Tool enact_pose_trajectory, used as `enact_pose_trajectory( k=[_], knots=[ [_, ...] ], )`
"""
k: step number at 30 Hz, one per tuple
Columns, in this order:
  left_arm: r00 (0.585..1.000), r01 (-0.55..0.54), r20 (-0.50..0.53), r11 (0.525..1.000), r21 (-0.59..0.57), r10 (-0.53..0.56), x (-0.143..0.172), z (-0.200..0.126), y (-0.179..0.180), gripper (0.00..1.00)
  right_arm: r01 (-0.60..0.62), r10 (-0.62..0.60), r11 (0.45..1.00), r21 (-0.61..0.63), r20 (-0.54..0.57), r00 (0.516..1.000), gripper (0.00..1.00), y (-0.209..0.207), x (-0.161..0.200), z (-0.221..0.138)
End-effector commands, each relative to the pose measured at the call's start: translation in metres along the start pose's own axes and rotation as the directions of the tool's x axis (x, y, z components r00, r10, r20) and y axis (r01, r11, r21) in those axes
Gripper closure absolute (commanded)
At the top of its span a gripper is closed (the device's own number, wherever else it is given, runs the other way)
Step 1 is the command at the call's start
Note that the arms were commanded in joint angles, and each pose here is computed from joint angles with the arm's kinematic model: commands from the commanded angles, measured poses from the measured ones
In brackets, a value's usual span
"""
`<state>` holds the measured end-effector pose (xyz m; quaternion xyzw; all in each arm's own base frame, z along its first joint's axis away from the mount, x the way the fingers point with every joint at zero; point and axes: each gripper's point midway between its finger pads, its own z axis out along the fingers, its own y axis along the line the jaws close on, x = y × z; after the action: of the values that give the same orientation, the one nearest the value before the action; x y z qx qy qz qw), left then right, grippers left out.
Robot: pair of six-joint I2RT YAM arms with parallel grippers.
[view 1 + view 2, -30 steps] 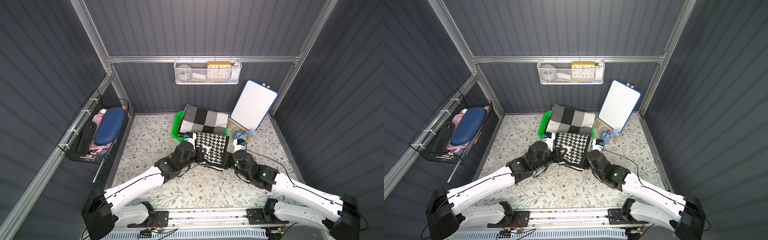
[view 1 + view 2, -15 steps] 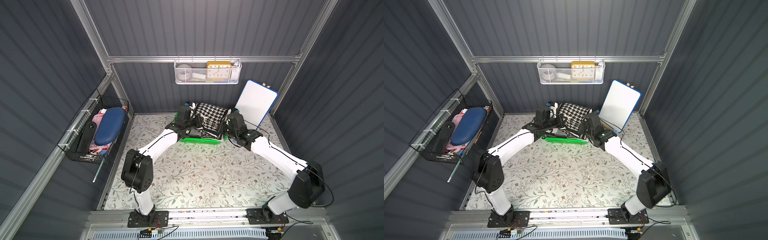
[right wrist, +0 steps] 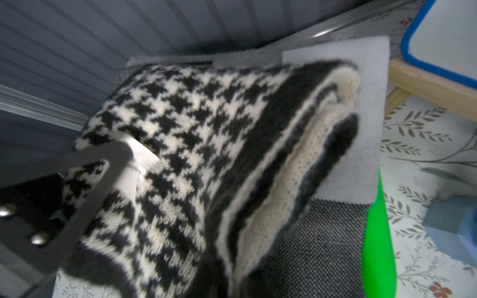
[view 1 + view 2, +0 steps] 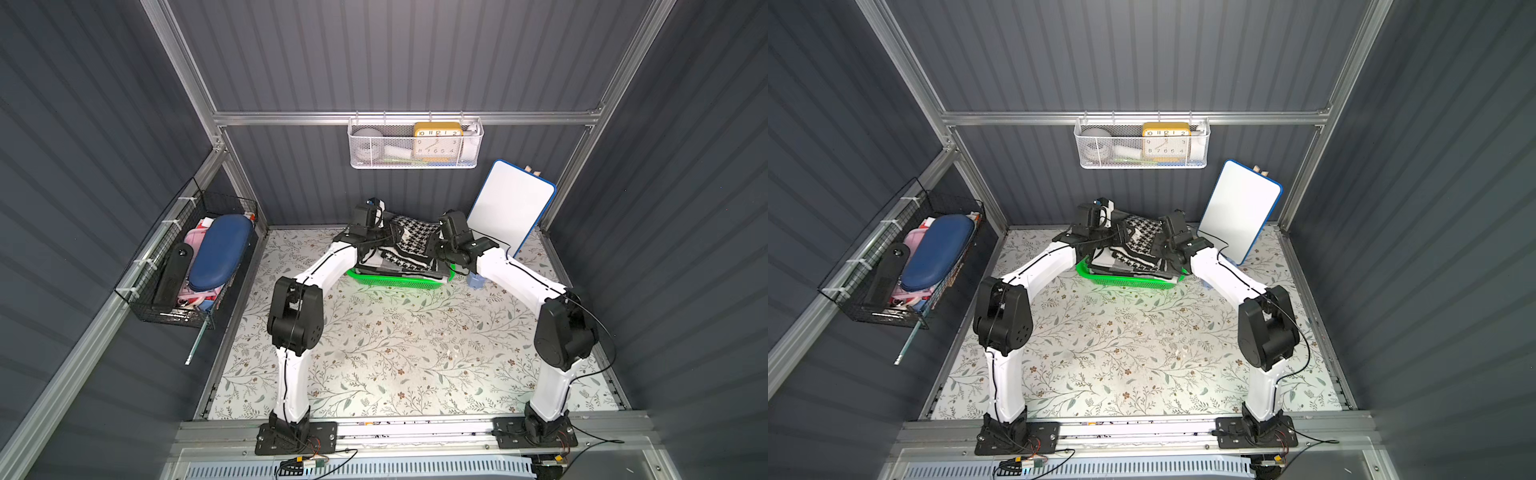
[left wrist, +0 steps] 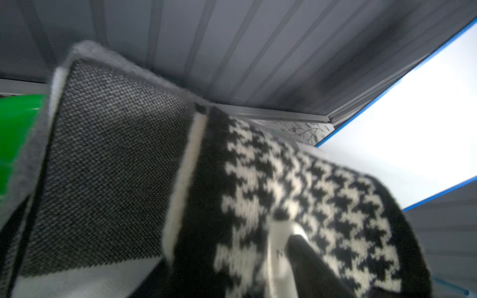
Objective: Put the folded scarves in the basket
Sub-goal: Place the scarf in the basket, then reset both arms
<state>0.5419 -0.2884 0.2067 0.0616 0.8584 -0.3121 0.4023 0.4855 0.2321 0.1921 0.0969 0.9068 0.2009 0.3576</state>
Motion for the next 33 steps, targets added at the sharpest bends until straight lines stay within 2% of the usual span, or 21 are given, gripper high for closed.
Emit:
enact_pose_trajectory(
  k=[1,3,6,9,15,18,19,22,26,28,31,33],
  knots=[
    [0.995,-0.050,0.091,0.999,-0.005,0.050,-0.042,-0.015,-0.010,0.01,0.013,-0.013,1.000,-0.001,-0.011,1.000,0.40,0.004,-0.012,-0.014],
    [0.992,-0.057,0.112,0.998,-0.010,0.058,-0.052,-0.026,-0.015,0.01,0.041,-0.041,0.999,0.017,0.009,0.999,0.30,0.004,-0.020,-0.030],
    [0.985,-0.073,0.155,0.997,-0.016,0.074,-0.064,-0.050,-0.025,0.01,0.060,-0.060,0.998,0.003,0.069,0.996,0.24,0.008,-0.032,-0.061],
    [0.976,-0.094,0.198,0.995,0.015,0.089,-0.072,-0.089,-0.044,0.01,0.070,-0.063,0.995,-0.068,0.097,0.993,0.21,0.014,-0.030,-0.099],
    [0.971,-0.138,0.206,0.988,0.064,0.122,-0.037,-0.170,-0.065,0.01,0.060,-0.006,0.974,-0.216,0.244,0.970,0.19,0.012,-0.020,-0.193],
    [0.965,-0.156,0.220,0.986,0.061,0.139,-0.022,-0.198,-0.066,0.01,0.077,0.005,0.973,-0.218,0.355,0.935,0.17,-0.010,-0.011,-0.240],
    [0.962,-0.161,0.233,0.985,0.057,0.144,-0.021,-0.207,-0.067,0.01,0.087,-0.001,0.975,-0.204,0.388,0.922,0.17,-0.019,-0.007,-0.252],
    [0.966,-0.153,0.215,0.988,0.015,0.146,0.007,-0.217,-0.051,0.01,0.109,-0.036,0.987,-0.119,0.498,0.866,0.15,-0.056,0.006,-0.283],
    [0.950,-0.133,0.273,0.987,-0.090,0.152,0.023,-0.236,-0.027,0.01,0.071,-0.084,0.996,0.046,0.616,0.783,0.08,-0.112,0.024,-0.308],
    [0.941,-0.143,0.288,0.979,-0.143,0.180,0.031,-0.241,-0.015,0.01,0.047,-0.123,0.990,0.133,0.652,0.749,0.01,-0.138,0.033,-0.313],
    [0.926,-0.195,0.278,0.954,-0.227,0.255,0.044,-0.240,0.004,0.01,0.033,-0.194,0.970,0.242,0.676,0.711,0.01,-0.169,0.048,-0.310],
    [0.928,-0.169,0.259,0.924,-0.343,0.266,0.058,-0.234,0.035,0.01,0.059,-0.251,0.953,0.296,0.670,0.698,0.01,-0.181,0.059,-0.298]
  ],
)
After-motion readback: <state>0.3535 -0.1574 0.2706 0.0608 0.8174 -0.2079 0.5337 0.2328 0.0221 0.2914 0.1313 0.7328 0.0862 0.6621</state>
